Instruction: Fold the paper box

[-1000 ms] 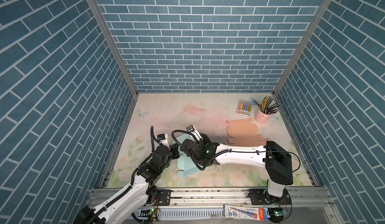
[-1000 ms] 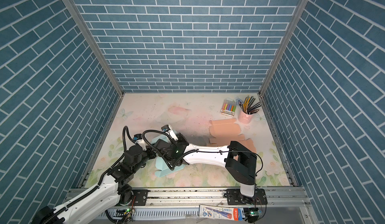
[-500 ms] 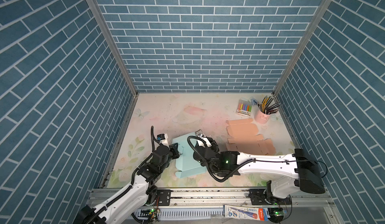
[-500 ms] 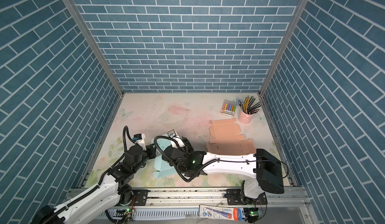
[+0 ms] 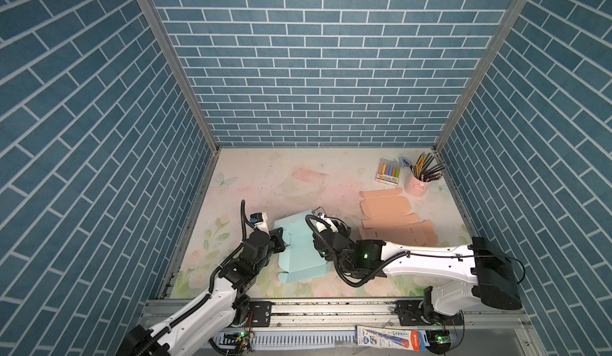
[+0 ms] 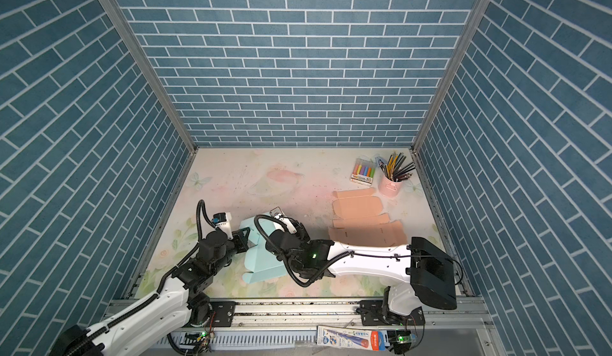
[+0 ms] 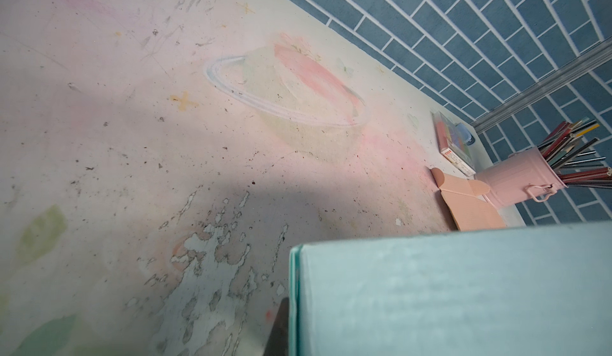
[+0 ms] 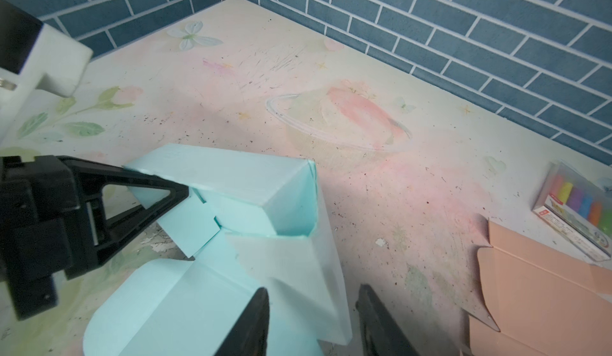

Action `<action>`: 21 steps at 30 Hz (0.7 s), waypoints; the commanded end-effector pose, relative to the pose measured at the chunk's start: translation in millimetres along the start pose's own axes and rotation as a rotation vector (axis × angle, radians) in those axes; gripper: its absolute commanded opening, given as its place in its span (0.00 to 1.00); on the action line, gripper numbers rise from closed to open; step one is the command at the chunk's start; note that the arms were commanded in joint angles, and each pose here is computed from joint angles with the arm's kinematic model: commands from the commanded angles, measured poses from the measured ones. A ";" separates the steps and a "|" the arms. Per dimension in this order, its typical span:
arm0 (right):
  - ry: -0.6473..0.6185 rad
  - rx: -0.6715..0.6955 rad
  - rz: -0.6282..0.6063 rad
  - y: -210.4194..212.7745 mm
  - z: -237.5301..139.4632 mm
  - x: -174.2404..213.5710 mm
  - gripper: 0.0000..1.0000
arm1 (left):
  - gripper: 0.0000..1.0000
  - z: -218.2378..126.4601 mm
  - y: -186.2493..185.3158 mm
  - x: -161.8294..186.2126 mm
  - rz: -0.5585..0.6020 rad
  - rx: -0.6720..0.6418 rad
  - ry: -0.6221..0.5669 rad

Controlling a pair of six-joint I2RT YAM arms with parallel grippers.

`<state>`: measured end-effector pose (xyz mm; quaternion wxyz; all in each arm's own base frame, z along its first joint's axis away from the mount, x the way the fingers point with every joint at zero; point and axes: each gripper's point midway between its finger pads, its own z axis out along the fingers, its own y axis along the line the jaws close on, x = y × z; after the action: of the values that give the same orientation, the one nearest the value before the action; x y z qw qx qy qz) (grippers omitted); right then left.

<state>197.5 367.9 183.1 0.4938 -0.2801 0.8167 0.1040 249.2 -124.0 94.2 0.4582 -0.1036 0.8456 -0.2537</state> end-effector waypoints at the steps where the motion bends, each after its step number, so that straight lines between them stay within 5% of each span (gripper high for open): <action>1: 0.002 -0.026 -0.003 1.0 4.4 -0.2 0.38 | 0.00 -1.4 -2.9 -2.6 0.001 0.016 -0.016; 21: 0.032 -0.065 -0.093 24.5 32.9 -7.0 0.25 | 0.00 -0.5 -4.3 0.1 0.004 0.031 -0.011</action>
<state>209.7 390.9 161.4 0.4699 -0.3263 0.8152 0.0908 248.8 -122.1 91.9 0.4585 -0.1041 0.8466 -0.2494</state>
